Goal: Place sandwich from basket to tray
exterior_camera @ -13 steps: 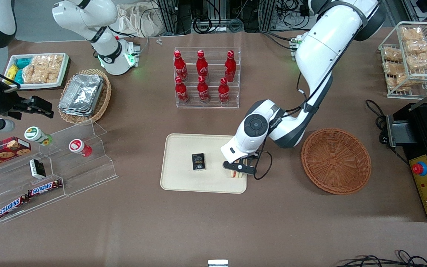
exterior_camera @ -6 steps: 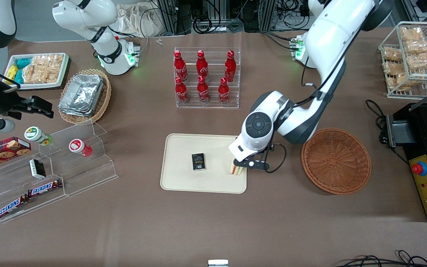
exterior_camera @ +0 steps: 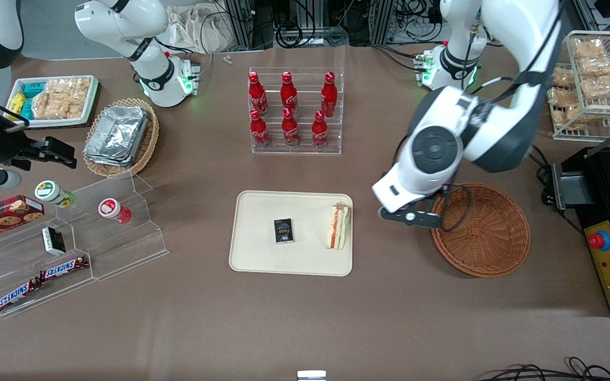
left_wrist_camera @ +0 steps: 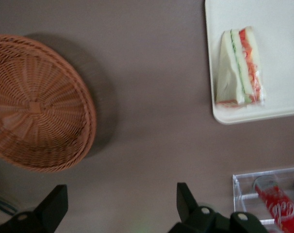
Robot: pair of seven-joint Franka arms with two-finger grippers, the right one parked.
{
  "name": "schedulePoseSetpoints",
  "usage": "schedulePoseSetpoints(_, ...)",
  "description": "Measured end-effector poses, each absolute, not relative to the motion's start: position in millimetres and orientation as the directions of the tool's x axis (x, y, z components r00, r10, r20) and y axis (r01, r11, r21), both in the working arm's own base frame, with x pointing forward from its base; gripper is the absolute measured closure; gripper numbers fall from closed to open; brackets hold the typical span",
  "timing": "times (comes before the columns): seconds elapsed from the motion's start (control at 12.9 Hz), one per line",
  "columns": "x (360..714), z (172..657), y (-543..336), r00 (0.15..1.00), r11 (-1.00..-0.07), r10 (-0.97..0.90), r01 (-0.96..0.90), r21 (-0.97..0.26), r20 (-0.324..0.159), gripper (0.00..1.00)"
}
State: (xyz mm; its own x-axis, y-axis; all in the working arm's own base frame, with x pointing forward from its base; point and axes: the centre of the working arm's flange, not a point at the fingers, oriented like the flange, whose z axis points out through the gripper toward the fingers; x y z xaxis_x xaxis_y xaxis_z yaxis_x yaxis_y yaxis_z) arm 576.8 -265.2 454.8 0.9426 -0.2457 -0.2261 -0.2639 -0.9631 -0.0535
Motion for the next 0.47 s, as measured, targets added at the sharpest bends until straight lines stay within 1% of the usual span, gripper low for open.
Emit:
schedulePoseSetpoints(0.16, 578.0, 487.3, -212.7, 0.932, -0.962, -0.258, -0.272, -0.021, -0.256, 0.0)
schedulePoseSetpoints(0.23, 577.5, 502.3, -187.7, 0.934, -0.966, -0.242, -0.256, -0.019, -0.261, 0.0)
schedulePoseSetpoints(0.47, 568.4, 544.5, -137.9, 0.95, -0.977, -0.194, -0.209, -0.034, -0.244, 0.0)
